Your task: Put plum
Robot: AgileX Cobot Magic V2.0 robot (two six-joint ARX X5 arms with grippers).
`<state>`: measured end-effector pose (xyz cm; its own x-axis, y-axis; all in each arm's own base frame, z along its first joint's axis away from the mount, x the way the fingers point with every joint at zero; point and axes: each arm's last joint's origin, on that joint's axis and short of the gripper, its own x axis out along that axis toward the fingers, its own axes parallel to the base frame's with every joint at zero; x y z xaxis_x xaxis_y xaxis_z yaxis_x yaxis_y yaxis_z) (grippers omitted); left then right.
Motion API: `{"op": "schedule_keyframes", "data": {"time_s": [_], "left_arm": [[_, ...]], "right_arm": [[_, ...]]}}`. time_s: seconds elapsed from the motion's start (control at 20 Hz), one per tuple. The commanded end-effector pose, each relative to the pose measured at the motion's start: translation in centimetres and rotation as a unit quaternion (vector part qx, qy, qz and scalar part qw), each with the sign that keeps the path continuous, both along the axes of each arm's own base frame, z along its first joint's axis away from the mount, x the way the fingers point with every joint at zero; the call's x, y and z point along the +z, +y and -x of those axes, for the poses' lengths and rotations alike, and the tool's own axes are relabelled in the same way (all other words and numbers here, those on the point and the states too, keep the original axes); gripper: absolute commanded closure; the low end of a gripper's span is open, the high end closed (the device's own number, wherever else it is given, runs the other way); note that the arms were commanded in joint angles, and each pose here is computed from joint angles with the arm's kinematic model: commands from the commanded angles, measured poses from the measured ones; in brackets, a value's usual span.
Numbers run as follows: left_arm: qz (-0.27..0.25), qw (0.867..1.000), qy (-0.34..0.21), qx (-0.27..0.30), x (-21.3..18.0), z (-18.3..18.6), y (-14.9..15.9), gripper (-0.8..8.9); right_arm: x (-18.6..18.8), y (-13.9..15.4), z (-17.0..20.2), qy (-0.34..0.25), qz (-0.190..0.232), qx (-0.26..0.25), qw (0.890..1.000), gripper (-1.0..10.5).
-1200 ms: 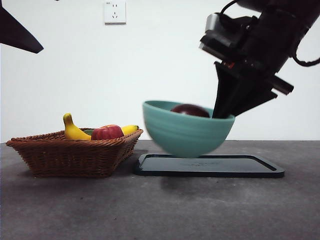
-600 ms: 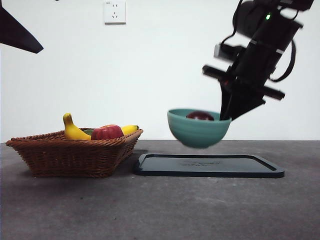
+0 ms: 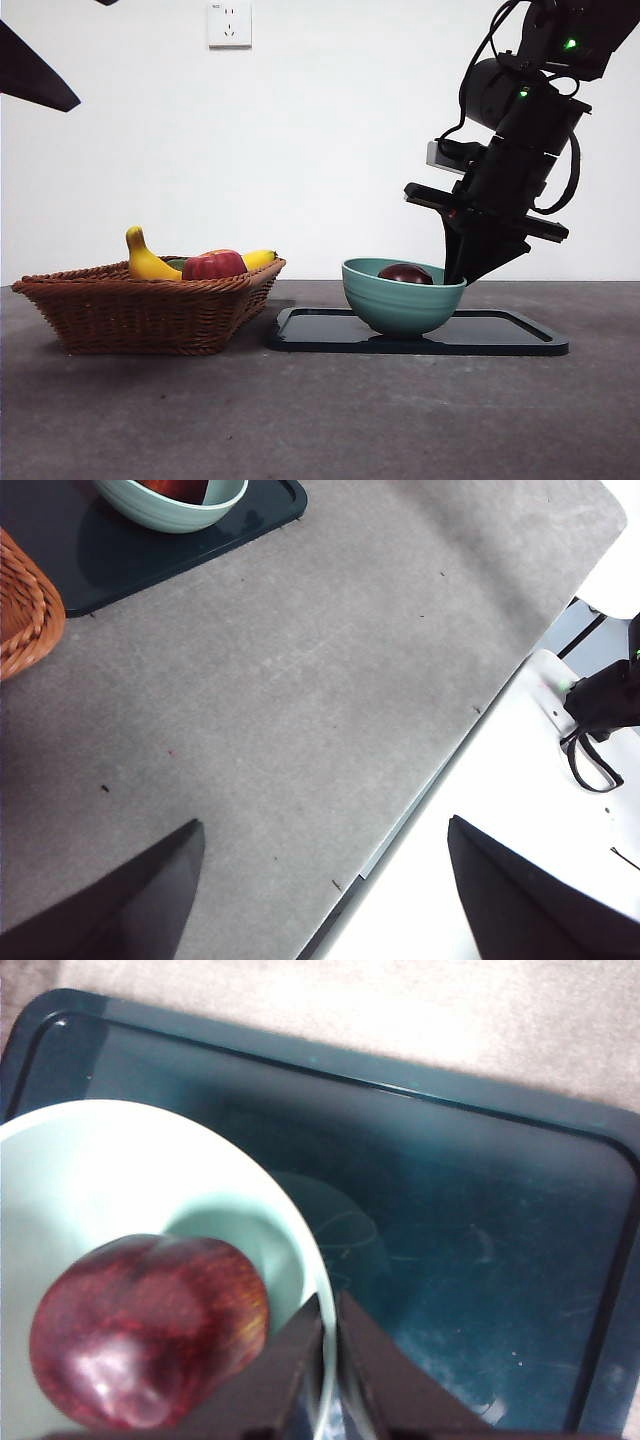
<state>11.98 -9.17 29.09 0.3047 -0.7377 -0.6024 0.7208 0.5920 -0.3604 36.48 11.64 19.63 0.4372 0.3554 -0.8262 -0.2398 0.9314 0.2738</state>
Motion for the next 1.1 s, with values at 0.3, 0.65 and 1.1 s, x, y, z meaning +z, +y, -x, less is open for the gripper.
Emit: {"op": "schedule_keyframes", "data": {"time_s": [0.3,0.65,1.1], "left_arm": [[0.004,1.0,-0.004,-0.005,0.2,-0.1,-0.2,4.21],[0.005,1.0,-0.006,-0.005,0.2,-0.1,-0.2,4.21],[0.006,1.0,-0.007,-0.005,0.2,-0.1,-0.2,4.21]], "right_arm": [[5.3,-0.1,0.8,-0.063,-0.012,0.002,0.998,7.3],[17.3,-3.2,11.9,-0.164,-0.035,0.038,0.985,7.3],[14.7,-5.6,22.6,-0.187,-0.062,0.082,0.977,7.3]]}}
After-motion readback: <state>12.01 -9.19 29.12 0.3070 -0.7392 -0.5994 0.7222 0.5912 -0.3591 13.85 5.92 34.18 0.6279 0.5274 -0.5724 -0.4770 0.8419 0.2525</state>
